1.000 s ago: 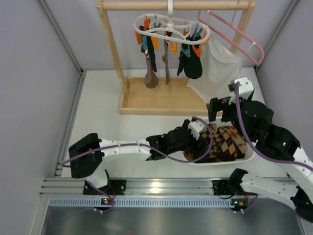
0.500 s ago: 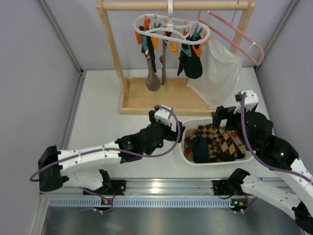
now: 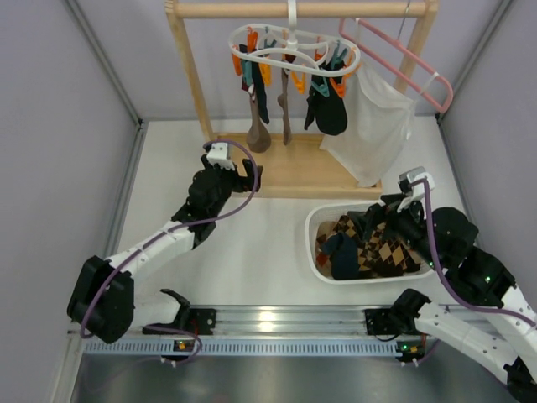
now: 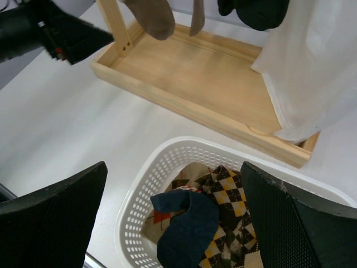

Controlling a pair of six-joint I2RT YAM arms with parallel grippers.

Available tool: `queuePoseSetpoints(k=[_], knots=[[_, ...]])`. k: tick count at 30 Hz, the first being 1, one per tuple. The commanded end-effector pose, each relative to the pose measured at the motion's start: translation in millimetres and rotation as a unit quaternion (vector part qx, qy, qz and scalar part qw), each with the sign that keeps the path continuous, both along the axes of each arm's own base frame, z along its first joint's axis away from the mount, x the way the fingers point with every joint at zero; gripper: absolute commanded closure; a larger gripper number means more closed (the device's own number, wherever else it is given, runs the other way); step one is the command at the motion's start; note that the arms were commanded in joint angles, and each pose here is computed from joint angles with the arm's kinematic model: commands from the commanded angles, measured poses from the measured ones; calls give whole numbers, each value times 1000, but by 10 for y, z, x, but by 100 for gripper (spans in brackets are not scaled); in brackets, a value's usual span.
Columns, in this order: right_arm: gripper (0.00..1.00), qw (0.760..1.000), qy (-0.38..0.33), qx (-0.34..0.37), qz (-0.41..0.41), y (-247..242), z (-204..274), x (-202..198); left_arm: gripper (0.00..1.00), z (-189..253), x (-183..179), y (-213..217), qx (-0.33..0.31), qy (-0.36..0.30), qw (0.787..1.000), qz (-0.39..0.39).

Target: Remove the socks clipped to the hanger

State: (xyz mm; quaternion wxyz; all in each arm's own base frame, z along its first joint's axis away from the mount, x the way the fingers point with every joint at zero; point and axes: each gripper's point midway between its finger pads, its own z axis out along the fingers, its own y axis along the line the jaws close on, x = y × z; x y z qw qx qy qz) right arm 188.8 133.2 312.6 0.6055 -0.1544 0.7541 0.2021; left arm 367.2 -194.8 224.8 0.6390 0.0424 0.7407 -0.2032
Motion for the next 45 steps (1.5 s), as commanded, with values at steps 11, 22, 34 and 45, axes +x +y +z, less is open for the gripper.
queuePoseSetpoints(k=[11, 22, 34, 45], knots=[[1, 986, -72, 64, 137, 277, 484, -373, 4, 553, 1087, -292, 34, -147, 981, -122], [0, 987, -70, 47, 136, 323, 423, -301, 80, 616, 1317, -478, 54, -164, 982, -77], [0, 986, -75, 82, 128, 349, 531, -275, 100, 679, 1098, -291, 6, -138, 990, 16], [1, 988, -107, 104, 46, 47, 1087, -175, 100, 525, -47, -1139, 70, -131, 988, 35]])
